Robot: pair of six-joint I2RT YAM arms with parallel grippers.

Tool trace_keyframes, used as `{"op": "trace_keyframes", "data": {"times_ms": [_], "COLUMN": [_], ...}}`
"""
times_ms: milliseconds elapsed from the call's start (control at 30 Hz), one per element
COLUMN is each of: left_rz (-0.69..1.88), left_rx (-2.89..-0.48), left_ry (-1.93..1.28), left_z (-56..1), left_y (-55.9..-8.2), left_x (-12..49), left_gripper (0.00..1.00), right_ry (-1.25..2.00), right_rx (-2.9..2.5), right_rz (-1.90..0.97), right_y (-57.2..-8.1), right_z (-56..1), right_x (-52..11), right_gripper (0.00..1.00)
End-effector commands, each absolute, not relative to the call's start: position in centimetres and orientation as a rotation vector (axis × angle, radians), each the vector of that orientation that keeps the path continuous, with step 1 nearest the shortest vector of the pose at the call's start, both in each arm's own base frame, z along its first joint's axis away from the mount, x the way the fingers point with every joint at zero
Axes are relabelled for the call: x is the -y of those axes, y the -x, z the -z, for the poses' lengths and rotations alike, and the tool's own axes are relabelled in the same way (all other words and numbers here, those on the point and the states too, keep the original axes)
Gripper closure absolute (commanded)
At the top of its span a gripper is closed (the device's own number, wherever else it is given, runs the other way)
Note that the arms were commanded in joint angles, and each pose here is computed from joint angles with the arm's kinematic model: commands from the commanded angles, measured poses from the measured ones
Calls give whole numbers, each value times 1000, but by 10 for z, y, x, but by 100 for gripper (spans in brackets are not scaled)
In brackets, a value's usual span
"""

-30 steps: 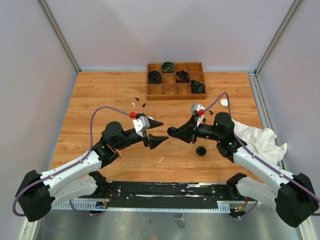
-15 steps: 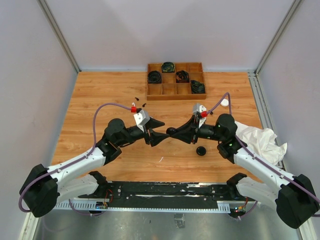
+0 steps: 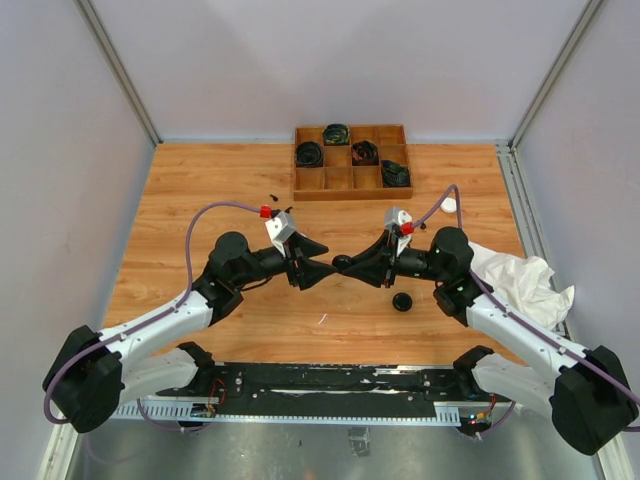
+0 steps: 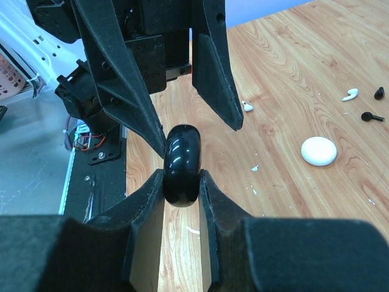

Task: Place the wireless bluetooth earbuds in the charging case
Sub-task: Open the charging case.

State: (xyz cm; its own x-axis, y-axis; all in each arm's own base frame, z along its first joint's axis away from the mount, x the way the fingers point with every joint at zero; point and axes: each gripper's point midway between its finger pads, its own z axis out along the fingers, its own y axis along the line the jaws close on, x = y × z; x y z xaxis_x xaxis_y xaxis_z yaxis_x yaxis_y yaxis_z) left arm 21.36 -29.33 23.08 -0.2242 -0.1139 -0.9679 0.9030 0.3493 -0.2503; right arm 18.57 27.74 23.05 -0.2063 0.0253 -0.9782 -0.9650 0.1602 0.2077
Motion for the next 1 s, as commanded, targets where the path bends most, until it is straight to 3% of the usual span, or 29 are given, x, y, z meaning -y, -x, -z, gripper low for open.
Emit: {"op": "trace_keyframes", "data": {"times_ms": [0, 733, 967], "left_rz": [1149, 1109, 1041], "left_rx": [-1433, -1557, -1601], "left_ry": [-708, -515, -413], "left_z": [-257, -253, -250], "left_y": [-223, -247, -261], "left_x": [294, 284, 272], "left_gripper": [37, 33, 27], "right_ry": [1041, 1035, 987], "right_rx": [-1386, -1387, -1481], "right_rz": [-1266, -1277, -1225], "right_y": [-174, -172, -185], "right_z": [-229, -235, -218], "right_x": [-283, -285, -284], "right_gripper": [98, 99, 99]}}
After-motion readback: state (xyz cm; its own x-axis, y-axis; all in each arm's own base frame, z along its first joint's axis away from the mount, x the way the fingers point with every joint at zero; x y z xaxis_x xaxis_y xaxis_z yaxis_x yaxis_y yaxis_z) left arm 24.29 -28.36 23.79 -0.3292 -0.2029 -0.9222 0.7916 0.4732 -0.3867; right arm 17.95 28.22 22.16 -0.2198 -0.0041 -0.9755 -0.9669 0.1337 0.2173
